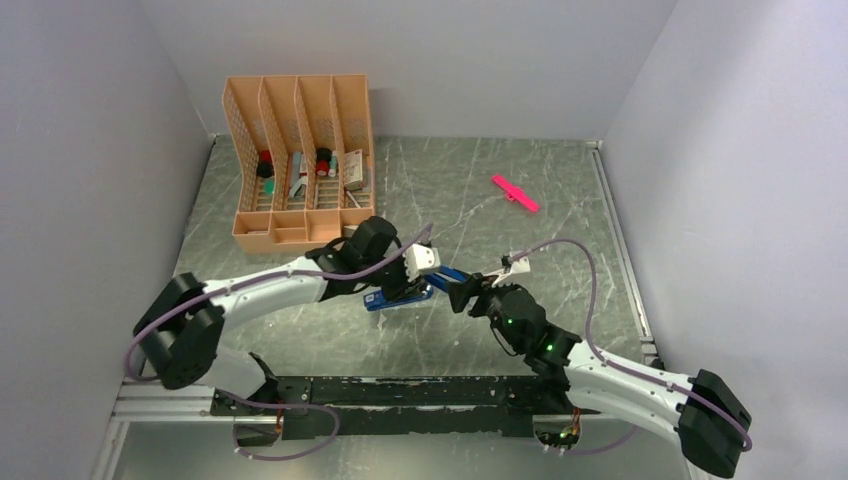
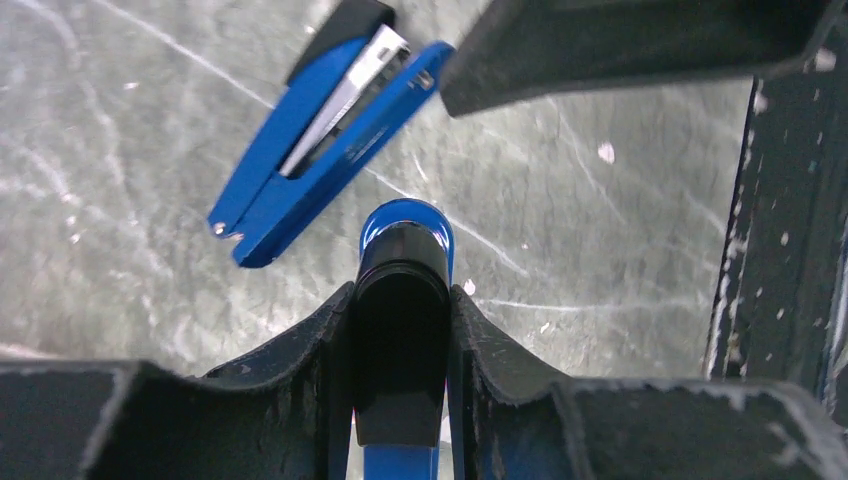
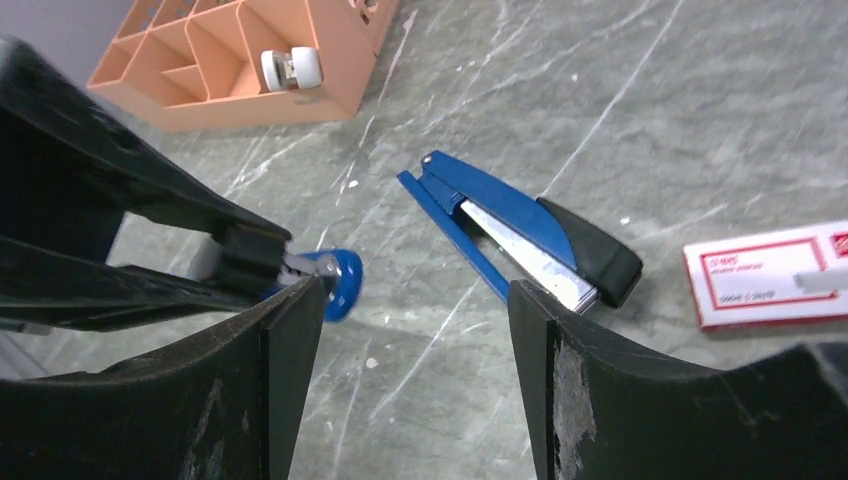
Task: Load the staples into the stapler
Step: Open the stapler at the center of the board.
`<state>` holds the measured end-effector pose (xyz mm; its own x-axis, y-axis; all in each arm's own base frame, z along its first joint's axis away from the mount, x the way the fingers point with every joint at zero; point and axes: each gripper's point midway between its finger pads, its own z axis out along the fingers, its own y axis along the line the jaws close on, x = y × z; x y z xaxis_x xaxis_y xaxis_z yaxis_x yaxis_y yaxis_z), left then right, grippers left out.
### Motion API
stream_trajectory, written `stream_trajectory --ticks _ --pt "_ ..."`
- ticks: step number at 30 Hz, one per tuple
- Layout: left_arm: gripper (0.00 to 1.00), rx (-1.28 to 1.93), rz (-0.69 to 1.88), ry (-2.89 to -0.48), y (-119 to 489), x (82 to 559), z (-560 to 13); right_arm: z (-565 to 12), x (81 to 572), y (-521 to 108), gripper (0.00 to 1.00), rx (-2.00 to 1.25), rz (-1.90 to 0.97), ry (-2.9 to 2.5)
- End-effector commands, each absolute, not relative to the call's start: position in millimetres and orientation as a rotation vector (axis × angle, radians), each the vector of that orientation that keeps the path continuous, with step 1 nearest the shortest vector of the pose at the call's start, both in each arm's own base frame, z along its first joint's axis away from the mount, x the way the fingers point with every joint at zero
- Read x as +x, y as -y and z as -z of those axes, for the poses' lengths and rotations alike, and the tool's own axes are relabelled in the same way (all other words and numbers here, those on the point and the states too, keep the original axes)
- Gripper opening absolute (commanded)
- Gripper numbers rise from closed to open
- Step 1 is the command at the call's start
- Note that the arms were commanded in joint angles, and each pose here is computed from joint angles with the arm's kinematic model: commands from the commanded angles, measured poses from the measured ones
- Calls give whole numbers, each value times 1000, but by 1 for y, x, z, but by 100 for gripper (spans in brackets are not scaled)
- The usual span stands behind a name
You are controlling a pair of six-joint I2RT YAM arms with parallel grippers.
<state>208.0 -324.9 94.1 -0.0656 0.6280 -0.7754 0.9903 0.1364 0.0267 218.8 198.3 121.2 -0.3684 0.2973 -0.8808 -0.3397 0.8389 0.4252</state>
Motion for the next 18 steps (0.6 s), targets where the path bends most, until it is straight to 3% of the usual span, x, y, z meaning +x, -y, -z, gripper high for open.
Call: stream_trajectory --ticks 1,10,18 --pt "7 1186 728 -1798 330 226 -137 -124 219 -205 71 179 -833 -1814" --pt "7 931 681 -1947 321 242 -145 -141 225 -214 71 300 -949 -1740" --pt "7 943 740 -1840 324 236 -159 -152 231 -223 70 350 -1004 -1716"
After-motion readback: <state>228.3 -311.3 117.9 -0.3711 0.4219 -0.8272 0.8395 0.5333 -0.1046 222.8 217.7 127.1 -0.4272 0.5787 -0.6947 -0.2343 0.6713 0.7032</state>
